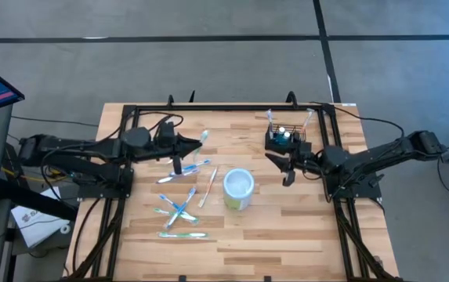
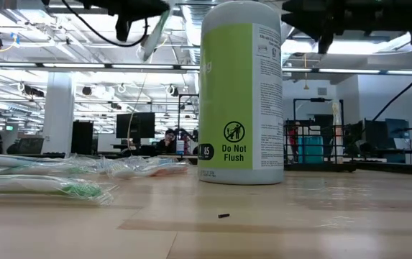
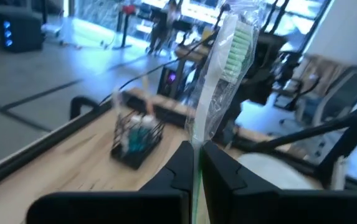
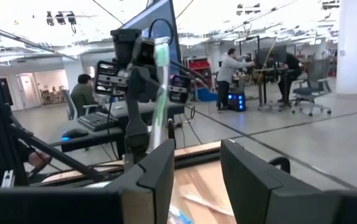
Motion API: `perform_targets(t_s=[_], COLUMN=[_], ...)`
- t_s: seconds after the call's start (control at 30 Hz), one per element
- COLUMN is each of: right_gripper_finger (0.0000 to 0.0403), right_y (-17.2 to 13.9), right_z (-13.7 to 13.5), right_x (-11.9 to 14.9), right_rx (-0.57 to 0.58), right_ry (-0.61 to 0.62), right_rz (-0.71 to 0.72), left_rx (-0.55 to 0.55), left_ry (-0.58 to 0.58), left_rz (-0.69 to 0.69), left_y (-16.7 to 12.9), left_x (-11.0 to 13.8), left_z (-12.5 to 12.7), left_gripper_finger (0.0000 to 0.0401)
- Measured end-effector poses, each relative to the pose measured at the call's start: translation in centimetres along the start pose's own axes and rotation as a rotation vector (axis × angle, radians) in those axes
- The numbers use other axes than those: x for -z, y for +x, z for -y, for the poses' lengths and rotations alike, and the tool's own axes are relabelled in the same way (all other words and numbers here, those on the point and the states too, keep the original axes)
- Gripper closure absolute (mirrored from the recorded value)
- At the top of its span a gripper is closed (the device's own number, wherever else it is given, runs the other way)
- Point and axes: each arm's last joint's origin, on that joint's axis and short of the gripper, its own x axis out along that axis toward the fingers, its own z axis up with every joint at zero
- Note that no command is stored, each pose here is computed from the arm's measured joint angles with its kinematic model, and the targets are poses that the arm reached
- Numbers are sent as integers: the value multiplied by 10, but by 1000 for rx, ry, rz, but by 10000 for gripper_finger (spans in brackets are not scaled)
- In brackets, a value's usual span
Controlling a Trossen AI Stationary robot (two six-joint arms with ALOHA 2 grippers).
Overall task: Pick & Place toothbrushing station
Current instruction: Put the green toothbrush into the wire organizer
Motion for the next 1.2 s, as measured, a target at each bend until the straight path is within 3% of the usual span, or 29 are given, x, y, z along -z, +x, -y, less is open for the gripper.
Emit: perform_targets(t_s=[0.53,1.2], right_gripper_finger=[280,280], right_y=[5,8], right_z=[-3,-6], right_x=[-11,-22], right_rx=[-33,-55], right_ry=[3,-5], right_rz=[32,61], left_rx=[164,248], left_ry=[9,43], left_rz=[146,145], left_y=[34,81], left_x=[8,-3], left_z=[21,41], left_gripper_finger=[396,395])
